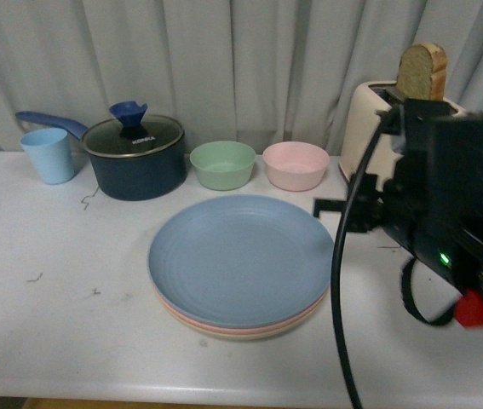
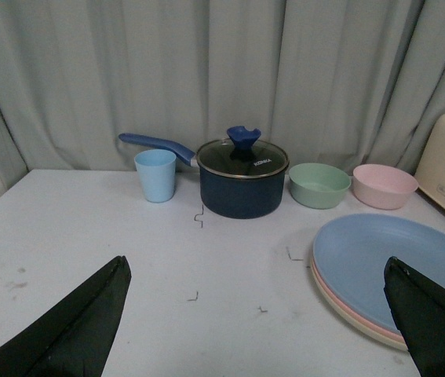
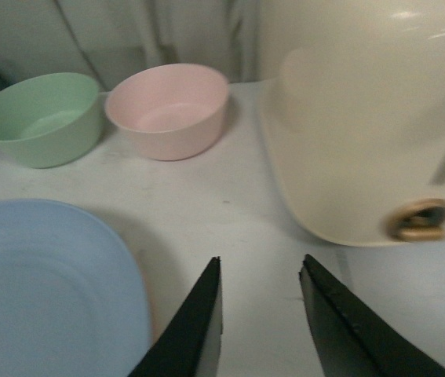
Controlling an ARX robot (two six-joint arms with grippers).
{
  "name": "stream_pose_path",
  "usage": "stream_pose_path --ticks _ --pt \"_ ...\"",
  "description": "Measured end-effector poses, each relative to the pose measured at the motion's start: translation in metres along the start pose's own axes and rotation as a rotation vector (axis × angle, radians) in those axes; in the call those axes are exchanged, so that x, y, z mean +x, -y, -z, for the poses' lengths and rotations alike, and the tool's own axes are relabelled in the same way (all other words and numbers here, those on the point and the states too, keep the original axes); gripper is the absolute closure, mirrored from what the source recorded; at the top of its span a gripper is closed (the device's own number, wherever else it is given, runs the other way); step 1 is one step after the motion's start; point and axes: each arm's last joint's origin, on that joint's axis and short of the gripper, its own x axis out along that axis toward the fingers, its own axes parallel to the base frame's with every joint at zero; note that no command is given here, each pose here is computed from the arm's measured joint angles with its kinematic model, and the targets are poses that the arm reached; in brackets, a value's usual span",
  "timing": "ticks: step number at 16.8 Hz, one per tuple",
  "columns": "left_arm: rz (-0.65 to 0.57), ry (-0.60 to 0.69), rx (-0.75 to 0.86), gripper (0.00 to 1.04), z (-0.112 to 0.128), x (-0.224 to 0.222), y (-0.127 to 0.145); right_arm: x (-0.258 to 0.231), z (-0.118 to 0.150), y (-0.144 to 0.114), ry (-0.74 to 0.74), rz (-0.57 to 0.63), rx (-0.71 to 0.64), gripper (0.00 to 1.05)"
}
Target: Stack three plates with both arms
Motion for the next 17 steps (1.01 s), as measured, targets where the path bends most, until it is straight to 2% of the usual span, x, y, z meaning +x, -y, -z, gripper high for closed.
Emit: stream_pose_path --ticks 1,2,5,9,14,17 --pt "0.000 0.000 0.000 0.07 0.000 0.000 0.000 -0.059 -0.015 0.039 0.228 0.059 -0.059 0.96" --pt "0.000 0.000 0.000 0.07 0.000 0.000 0.000 -0.084 -0.030 0.050 0.287 0.065 -0.065 1.03" --pt "-0.001 0.000 0.000 0.07 0.000 0.000 0.000 -0.125 -0.008 0.064 0.194 0.045 -0.096 1.03" --pt "-0.001 0.000 0.000 0.07 0.000 0.000 0.000 -0.167 -0.020 0.078 0.295 0.055 -0.081 1.03" --pt "-0.001 0.000 0.000 0.07 0.000 0.000 0.000 -0.210 -0.017 0.093 0.265 0.035 -0.083 1.03" --pt "-0.001 0.000 0.000 0.07 0.000 0.000 0.000 -0.229 -0.025 0.097 0.320 0.053 -0.080 1.03"
